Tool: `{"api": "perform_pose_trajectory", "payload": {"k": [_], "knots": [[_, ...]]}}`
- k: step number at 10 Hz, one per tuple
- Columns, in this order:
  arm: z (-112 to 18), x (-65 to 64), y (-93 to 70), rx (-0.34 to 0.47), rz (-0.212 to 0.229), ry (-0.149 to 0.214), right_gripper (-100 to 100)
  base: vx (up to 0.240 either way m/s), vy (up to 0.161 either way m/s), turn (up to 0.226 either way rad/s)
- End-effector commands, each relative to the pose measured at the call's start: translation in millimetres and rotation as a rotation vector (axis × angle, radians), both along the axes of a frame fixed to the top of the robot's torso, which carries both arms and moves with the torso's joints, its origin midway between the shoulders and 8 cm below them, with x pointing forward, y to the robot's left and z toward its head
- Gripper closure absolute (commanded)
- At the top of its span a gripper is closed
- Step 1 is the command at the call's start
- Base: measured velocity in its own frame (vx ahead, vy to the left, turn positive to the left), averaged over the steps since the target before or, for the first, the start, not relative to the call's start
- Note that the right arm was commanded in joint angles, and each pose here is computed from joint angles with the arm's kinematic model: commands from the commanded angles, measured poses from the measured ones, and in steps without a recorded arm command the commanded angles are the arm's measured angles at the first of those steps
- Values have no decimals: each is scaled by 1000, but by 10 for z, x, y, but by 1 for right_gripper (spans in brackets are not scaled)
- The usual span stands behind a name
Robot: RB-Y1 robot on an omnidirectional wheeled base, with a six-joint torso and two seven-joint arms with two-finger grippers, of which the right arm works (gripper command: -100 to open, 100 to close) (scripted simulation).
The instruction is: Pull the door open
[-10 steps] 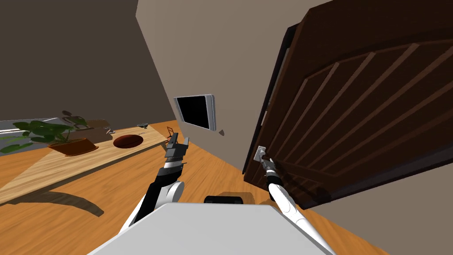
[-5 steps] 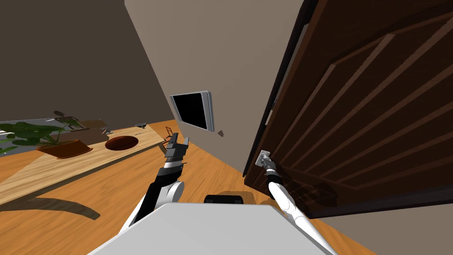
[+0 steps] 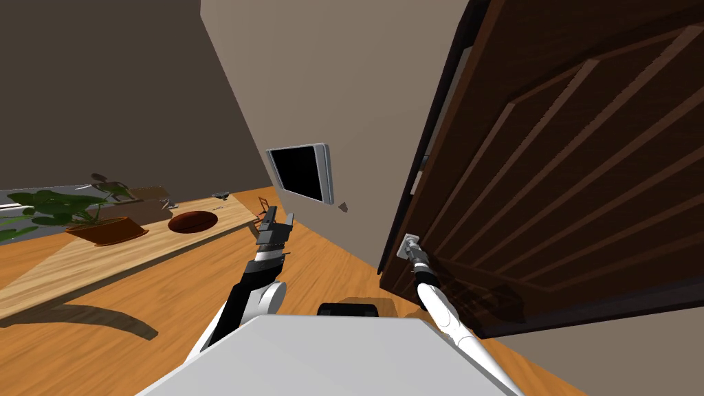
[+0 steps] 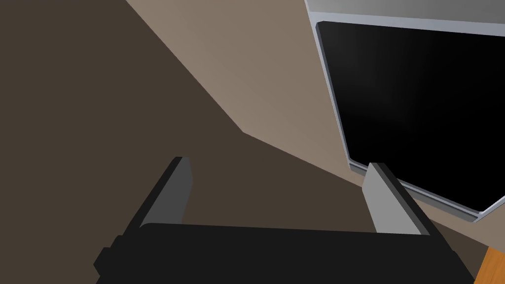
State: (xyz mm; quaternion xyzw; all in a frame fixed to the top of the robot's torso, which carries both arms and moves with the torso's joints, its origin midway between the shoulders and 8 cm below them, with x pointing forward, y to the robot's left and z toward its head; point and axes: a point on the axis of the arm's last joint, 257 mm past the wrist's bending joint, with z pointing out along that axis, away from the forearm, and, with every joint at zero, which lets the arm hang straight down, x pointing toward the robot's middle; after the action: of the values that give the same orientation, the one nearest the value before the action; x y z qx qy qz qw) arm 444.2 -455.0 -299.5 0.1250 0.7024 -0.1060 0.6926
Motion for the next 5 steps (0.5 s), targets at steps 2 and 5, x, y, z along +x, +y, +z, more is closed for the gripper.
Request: {"api": "perform_pose_trajectory", "payload": {"k": [2, 5], "knots": [[-77, 11, -27, 69, -15, 7, 100, -30, -8, 21], [-203, 34, -51, 183, -37, 17, 100, -50, -8, 22]]}}
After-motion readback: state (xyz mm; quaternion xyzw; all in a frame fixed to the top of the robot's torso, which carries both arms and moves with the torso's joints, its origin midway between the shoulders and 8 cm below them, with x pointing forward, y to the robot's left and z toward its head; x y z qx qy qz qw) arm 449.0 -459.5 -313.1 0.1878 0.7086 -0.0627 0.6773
